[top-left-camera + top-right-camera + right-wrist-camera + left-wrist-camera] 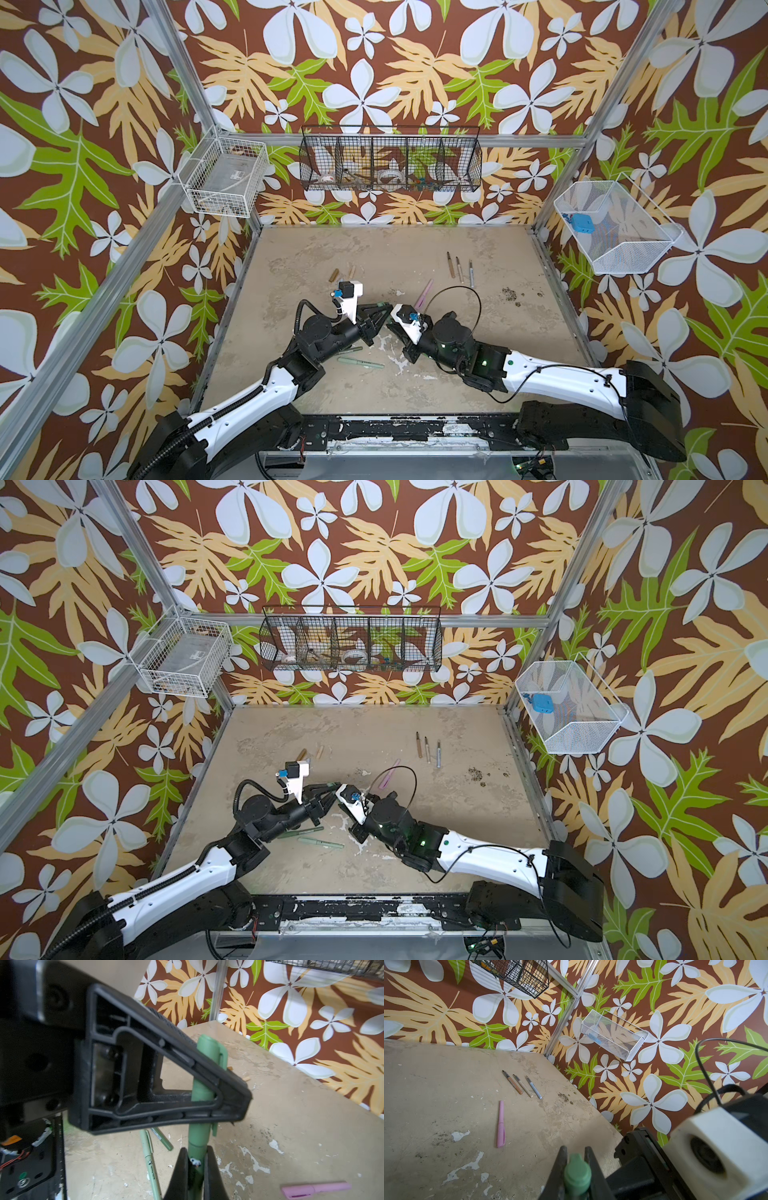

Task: Open the pen caps
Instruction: 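Pull the grippers apart to draw the cap off the green pen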

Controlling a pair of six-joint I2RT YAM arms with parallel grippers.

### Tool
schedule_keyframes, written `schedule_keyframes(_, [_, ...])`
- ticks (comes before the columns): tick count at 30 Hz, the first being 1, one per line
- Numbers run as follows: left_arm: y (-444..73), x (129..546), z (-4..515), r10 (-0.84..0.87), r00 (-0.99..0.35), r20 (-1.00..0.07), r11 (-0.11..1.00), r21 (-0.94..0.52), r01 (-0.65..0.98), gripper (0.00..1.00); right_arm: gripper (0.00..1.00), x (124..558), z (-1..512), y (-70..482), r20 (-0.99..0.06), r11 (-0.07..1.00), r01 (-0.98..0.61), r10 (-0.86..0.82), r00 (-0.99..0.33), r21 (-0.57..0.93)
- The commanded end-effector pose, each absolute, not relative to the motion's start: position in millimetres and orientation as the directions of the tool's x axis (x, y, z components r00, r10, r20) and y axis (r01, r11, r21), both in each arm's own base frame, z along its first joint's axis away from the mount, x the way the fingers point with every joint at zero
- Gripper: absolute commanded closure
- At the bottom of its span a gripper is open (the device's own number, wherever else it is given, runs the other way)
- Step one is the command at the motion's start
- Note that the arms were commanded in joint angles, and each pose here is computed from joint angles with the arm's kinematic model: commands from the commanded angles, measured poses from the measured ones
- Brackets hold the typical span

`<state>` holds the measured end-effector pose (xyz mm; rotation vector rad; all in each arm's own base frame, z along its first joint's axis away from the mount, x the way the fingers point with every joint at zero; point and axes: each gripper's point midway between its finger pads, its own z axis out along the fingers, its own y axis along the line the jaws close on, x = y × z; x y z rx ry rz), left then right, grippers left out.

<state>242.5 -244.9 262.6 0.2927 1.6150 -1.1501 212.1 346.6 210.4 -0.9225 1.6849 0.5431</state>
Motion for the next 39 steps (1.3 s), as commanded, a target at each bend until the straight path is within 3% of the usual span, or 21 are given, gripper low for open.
schedule_keyframes(1, [-225, 256, 300, -0.475, -0.237, -0.848, 0.547, -0.495, 0.675, 1.0, 1.0, 198, 164, 336, -0.863, 0.528, -0.834, -0.485, -0.141, -0.16])
schedule_keyframes(6, [-226, 257, 299, -0.469, -0.241, -0.849, 0.545, -0.494, 0.677, 1.0, 1.0, 179, 171, 340, -0.89, 0.313, -0.936, -0.364, -0.273, 0.16])
schedule_keyframes(13, [-225, 254, 302, -0.476, -0.235, -0.848, 0.538, -0.492, 0.685, 1.0, 1.0, 164, 175, 338, -0.875, 0.145, -0.935, -0.33, -0.355, 0.325])
schedule_keyframes(19, [-222, 253, 304, -0.479, -0.226, -0.848, 0.541, -0.488, 0.685, 1.0, 1.0, 162, 174, 338, -0.867, 0.114, -0.93, -0.336, -0.367, 0.349])
schedule_keyframes(25, [-231, 253, 299, -0.463, -0.255, -0.849, 0.518, -0.493, 0.699, 1.0, 1.0, 175, 186, 337, -0.904, 0.213, -0.944, -0.296, -0.309, 0.252])
schedule_keyframes(26, [-234, 253, 297, -0.455, -0.263, -0.851, 0.511, -0.491, 0.705, 1.0, 0.94, 179, 189, 335, -0.912, 0.241, -0.943, -0.286, -0.295, 0.23])
schedule_keyframes(30, [-247, 255, 288, -0.425, -0.299, -0.854, 0.482, -0.493, 0.724, 1.0, 0.5, 182, 205, 328, -0.937, 0.278, -0.944, -0.245, -0.25, 0.179])
schedule_keyframes(32, [-249, 255, 287, -0.419, -0.306, -0.855, 0.48, -0.494, 0.725, 1.0, 0.37, 181, 213, 323, -0.948, 0.289, -0.945, -0.223, -0.225, 0.157])
schedule_keyframes(34, [-249, 255, 286, -0.418, -0.308, -0.855, 0.477, -0.495, 0.726, 1.0, 0.31, 182, 219, 317, -0.958, 0.308, -0.942, -0.204, -0.203, 0.134])
schedule_keyframes(39, [-261, 248, 286, -0.39, -0.323, -0.862, 0.44, -0.483, 0.757, 1.0, 0.32, 185, 227, 310, -0.967, 0.345, -0.932, -0.183, -0.179, 0.108])
